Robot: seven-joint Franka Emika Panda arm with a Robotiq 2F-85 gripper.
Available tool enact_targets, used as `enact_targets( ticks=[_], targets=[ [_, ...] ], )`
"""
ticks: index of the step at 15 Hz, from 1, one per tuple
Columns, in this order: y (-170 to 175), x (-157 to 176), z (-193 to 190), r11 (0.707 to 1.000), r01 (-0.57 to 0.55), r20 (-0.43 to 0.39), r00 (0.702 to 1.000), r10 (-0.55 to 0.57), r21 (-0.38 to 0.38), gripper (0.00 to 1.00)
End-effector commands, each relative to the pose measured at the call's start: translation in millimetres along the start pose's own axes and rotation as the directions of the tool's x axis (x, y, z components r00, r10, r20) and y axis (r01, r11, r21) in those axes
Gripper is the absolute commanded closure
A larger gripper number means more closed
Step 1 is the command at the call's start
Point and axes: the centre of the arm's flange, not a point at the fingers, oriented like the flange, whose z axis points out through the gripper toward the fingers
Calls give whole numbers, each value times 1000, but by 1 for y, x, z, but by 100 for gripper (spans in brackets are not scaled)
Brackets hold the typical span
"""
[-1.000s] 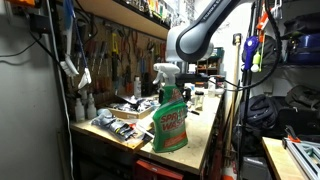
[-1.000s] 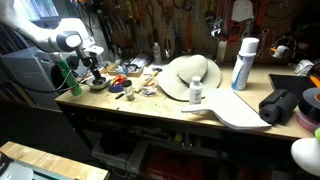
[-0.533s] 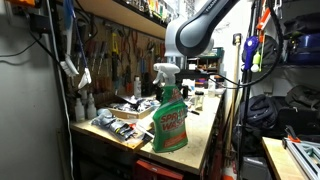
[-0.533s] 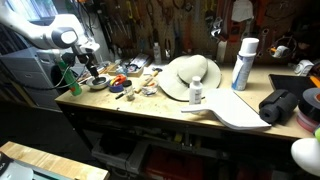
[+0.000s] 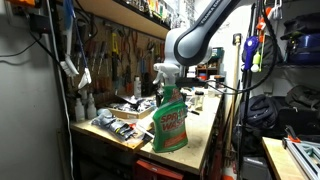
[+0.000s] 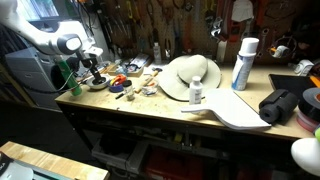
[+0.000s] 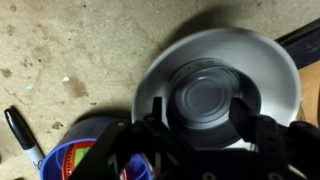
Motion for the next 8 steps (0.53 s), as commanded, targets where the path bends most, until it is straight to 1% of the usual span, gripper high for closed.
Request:
enact_targets(
  ticks=[1,2,3,4,5,7,8],
  targets=[
    [1,6,18,1000,-22,10,1000,22,2,46],
    [1,7,19,1000,-24,13,1000,24,1,58],
    [1,7,18,1000,-22,14,1000,22,0,65],
    [1,7,17,1000,-18,14,1000,18,0,75],
    [1,6,15,1000,-14,10,1000,14,-3,82],
    [2,6,10,1000,-6,13,1000,6,-12,94],
    [5,5,1,1000,3,18,1000,-2,-20,95]
  ],
)
